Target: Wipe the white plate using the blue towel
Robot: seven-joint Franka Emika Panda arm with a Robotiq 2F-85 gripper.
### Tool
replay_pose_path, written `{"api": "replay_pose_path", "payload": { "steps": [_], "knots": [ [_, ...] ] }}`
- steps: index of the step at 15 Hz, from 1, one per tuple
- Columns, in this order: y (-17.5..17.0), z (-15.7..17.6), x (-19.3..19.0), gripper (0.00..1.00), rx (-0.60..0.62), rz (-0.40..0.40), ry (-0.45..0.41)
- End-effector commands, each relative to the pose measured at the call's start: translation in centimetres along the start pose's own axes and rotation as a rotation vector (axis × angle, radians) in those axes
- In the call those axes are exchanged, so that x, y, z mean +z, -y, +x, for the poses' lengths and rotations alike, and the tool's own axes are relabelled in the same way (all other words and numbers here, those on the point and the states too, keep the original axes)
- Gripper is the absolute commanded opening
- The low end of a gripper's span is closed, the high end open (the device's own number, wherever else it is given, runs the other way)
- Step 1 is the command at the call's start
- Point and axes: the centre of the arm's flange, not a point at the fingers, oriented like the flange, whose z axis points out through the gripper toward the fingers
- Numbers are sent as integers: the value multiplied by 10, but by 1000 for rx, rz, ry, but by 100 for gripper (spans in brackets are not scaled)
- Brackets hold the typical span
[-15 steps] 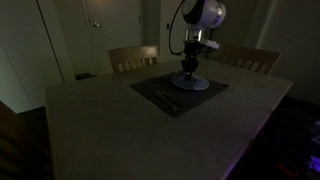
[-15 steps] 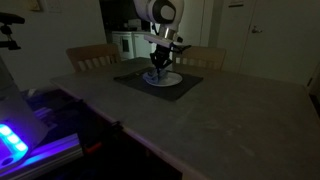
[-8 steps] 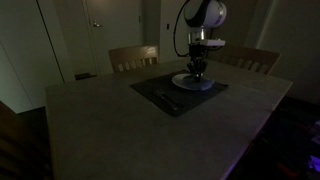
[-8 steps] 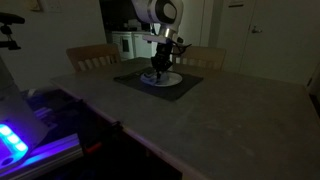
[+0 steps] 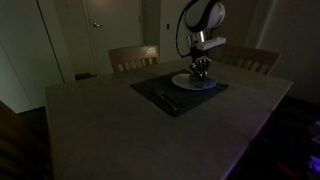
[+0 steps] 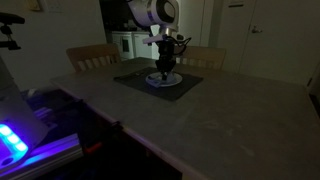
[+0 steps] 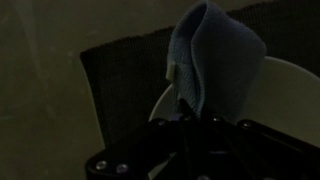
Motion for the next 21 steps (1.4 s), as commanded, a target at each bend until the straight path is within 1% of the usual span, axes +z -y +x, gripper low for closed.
{"api": "replay_pose_path", "payload": {
  "steps": [1, 2, 4, 7, 9, 11, 15, 18, 19, 21],
  "knots": [
    [5, 11, 8, 2, 68, -91, -50],
    [9, 13, 9, 2, 83, -101, -70],
    [16, 18, 9, 2, 111, -93, -126],
    [28, 27, 4, 2, 163, -53, -218],
    [34, 31, -1, 2, 178, -27, -264],
    [39, 34, -5, 2, 165, 3, -288],
    [46, 34, -12, 2, 68, 114, -272],
    [46, 33, -19, 2, 10, 217, -252],
    [45, 32, -22, 2, -9, 249, -238],
    [43, 30, -23, 2, -37, 289, -208]
  ]
}}
